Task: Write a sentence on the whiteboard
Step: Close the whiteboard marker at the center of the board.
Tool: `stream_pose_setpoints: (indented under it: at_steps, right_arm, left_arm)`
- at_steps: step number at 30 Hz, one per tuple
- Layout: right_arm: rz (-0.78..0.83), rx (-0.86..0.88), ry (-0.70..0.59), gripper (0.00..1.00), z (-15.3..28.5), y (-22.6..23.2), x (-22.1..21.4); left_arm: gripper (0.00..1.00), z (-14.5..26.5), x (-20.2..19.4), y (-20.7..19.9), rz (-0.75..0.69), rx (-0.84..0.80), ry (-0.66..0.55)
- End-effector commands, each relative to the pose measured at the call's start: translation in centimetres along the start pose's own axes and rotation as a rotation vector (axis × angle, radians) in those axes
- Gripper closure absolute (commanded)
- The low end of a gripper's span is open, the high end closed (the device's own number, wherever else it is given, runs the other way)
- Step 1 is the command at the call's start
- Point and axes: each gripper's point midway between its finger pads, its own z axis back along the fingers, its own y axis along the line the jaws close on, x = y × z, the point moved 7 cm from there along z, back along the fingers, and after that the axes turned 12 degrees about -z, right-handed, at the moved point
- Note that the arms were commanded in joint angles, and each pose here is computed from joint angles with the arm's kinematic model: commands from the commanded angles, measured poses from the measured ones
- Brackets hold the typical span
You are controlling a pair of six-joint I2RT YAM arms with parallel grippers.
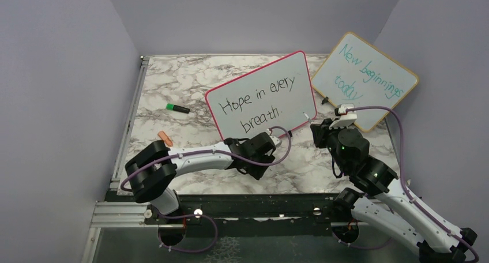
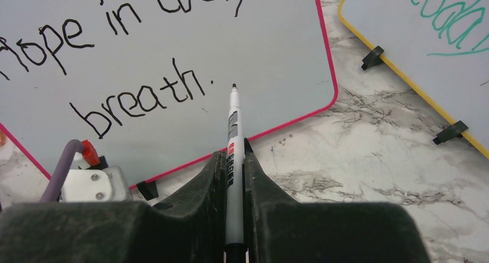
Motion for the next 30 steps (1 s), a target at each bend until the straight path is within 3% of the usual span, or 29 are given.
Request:
stream_pose_setpoints:
  at_steps: [1, 8, 20, 26, 30]
  right_arm:
    - [-0.007, -0.020, -0.018, 0.99, -0.2, -0.2, 0.1]
    - [-0.008, -0.018, -0.021, 0.99, -0.1, -0.2, 0.2]
    - [-0.002, -0.020, -0.019, 0.99, -0.3, -0.1, 0.1]
    - [-0.004, -0.022, -0.019, 0.99, -0.2, -0.2, 0.1]
    - [-0.002, -0.018, -0.016, 0.99, -0.2, -0.2, 0.1]
  left_arm:
    - [0.51, -0.8, 1.3, -0.2, -0.001, 0.005, -0.007]
    - [0.65, -2.2, 1.0, -0.1, -0.024, 0.006, 0.042]
    - [0.72, -3.9, 0.0, 0.3, -0.047, 0.019, 0.129]
    - [0.95, -3.9, -0.9, 0.4, -0.050, 0.026, 0.170]
    - [1.00, -2.5, -0.5, 0.5, -0.072, 0.025, 0.128]
